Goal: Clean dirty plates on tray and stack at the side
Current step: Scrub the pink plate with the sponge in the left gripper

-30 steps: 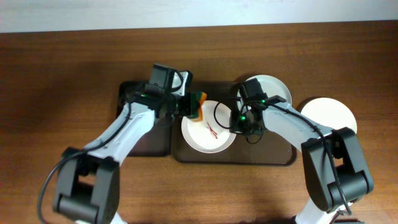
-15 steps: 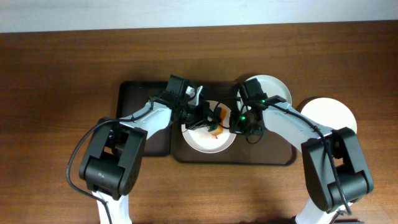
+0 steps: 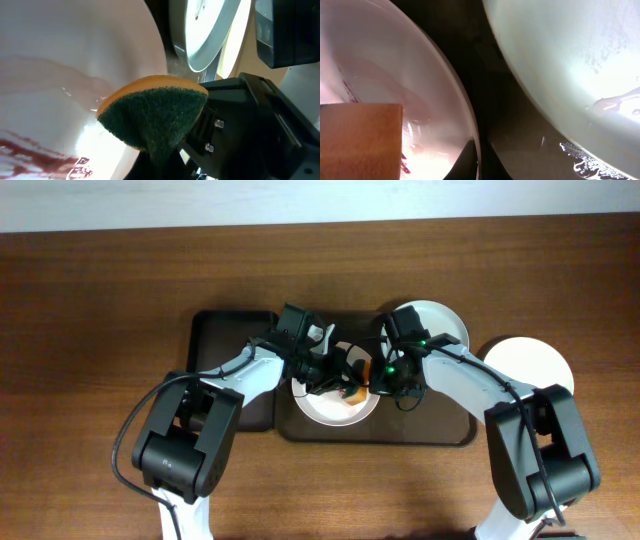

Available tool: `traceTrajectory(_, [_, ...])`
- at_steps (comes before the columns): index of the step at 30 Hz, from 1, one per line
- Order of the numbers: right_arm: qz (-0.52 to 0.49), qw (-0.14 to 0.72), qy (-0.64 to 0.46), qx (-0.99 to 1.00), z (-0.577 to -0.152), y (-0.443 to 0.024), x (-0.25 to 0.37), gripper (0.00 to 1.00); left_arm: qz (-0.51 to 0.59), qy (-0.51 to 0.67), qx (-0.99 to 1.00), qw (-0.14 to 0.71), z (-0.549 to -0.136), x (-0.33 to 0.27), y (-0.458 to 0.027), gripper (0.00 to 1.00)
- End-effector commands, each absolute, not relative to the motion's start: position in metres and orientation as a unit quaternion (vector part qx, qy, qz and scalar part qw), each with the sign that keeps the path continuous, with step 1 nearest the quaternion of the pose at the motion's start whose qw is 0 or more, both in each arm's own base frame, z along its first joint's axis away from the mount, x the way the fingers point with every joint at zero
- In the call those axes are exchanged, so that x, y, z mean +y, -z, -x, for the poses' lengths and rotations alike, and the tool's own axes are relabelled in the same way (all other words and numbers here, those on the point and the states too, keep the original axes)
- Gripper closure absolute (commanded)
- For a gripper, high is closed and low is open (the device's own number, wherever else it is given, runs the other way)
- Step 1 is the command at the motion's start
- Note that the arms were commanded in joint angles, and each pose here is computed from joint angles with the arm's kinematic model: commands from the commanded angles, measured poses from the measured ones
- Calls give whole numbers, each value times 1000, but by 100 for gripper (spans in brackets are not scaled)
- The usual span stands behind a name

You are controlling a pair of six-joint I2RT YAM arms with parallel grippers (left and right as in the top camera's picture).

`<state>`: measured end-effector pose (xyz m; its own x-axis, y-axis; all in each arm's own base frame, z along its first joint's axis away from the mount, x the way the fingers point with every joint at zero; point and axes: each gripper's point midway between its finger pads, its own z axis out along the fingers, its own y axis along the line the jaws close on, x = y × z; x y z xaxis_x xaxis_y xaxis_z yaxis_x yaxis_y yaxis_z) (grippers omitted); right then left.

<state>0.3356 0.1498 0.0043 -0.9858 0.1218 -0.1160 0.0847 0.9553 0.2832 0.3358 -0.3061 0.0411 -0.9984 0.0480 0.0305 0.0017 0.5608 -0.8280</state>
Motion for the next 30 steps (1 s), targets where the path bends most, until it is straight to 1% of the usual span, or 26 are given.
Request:
traceTrajectory(1, [-50,62,-111,991,-330,3,140,95,-14,-431,-901,38,-326,-294,-13,100])
traceTrajectory(6, [-50,61,-111,991,-329,3,140,95,-18,-418,-908,31,-328,-291,-8,100])
traceTrajectory(11, [-50,61,-111,991,-329,3,140,95,-44,-321,-946,-7,-338,-262,19,100])
traceTrajectory(16, [-50,61,-111,991,-329,3,140,95,-33,-315,-948,-29,-351,-248,19,100])
traceTrajectory(17, [-50,61,-111,991,-329,3,140,95,-36,-320,-946,-33,-356,-245,16,100])
traceTrajectory(18, [-50,61,-110,991,-329,3,140,95,-29,-349,-936,-23,-356,-253,7,100])
traceTrajectory(19, [-50,61,-111,991,-329,3,140,95,-9,-411,-912,-2,-349,-271,-11,100])
traceTrajectory(20, [-50,61,-111,991,-329,3,140,95,-5,-429,-903,7,-346,-277,-16,100])
traceTrajectory(24, [-50,61,-110,991,-329,3,140,95,-16,-454,-890,36,-338,-285,-24,100])
traceTrajectory(26, [-50,61,-111,991,-329,3,140,95,-1,-482,-875,48,-333,-294,-34,100])
traceTrajectory(30, [-50,61,-111,991,-329,3,140,95,-8,-472,-880,53,-328,-298,-30,100])
